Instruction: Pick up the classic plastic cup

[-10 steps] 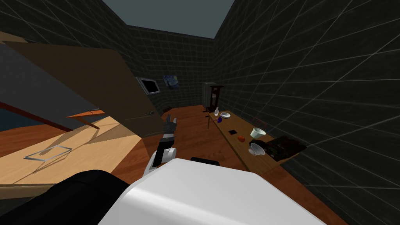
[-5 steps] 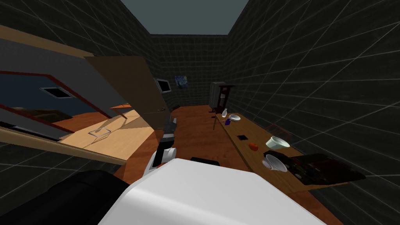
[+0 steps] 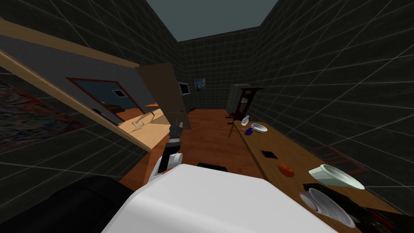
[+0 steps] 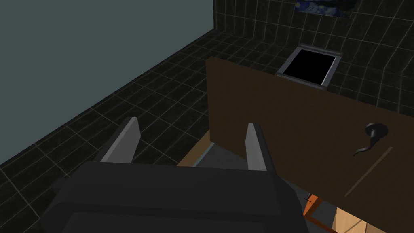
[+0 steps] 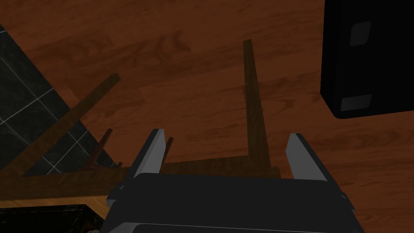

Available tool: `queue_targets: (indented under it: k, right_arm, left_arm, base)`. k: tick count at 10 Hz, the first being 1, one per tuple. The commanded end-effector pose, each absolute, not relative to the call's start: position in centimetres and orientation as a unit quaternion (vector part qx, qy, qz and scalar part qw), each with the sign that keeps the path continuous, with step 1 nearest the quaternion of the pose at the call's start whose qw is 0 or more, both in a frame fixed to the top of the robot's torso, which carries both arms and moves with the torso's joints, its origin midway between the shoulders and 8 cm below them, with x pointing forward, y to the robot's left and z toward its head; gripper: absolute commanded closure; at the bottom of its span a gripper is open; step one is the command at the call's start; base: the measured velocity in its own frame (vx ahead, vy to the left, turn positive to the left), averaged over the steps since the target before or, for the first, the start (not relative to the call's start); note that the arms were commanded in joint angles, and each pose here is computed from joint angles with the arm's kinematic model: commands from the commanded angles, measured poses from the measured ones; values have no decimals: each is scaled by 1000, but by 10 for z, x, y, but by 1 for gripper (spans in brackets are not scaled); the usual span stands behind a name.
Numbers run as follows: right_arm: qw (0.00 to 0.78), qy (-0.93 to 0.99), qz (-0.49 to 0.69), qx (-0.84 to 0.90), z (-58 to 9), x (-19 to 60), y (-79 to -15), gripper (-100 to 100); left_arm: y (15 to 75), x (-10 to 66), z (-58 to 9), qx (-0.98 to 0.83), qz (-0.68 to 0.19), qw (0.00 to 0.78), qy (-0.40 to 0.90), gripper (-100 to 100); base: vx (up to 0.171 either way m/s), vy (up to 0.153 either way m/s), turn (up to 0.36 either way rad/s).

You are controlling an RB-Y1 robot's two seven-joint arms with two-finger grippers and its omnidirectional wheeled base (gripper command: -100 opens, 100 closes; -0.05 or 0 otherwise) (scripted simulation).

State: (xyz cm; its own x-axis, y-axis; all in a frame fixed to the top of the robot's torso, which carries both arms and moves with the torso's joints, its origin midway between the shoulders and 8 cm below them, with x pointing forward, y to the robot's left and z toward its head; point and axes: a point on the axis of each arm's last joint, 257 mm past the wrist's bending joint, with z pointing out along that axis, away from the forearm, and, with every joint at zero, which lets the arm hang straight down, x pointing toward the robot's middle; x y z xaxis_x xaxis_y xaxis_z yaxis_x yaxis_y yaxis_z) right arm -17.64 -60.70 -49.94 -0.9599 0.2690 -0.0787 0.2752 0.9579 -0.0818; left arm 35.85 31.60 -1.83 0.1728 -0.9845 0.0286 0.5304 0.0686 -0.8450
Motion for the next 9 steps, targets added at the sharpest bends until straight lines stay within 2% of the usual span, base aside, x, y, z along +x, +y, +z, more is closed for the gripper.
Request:
queue_targets:
  k: [1,5,7,9]
  right_arm:
    - [20,989,-64,134,-491,-182,-627,-100]
    - [-22,984,-131,115,-447,-190,-703,-100]
    - [-26,983,-143,113,-439,-187,-716,-100]
    - [-30,981,-158,111,-429,-179,-733,-100]
  left_arm:
    - [316,359,-18,-378,-568,666,301,0]
    - [316,359,-18,-378,-568,666,301,0]
    - [316,358,-18,-378,-568,666,301,0]
    - [316,358,-18,-378,-568,666,301,0]
  base:
    - [13,38,312]
    - [16,38,446]
    - [18,26,150]
    - [16,24,311]
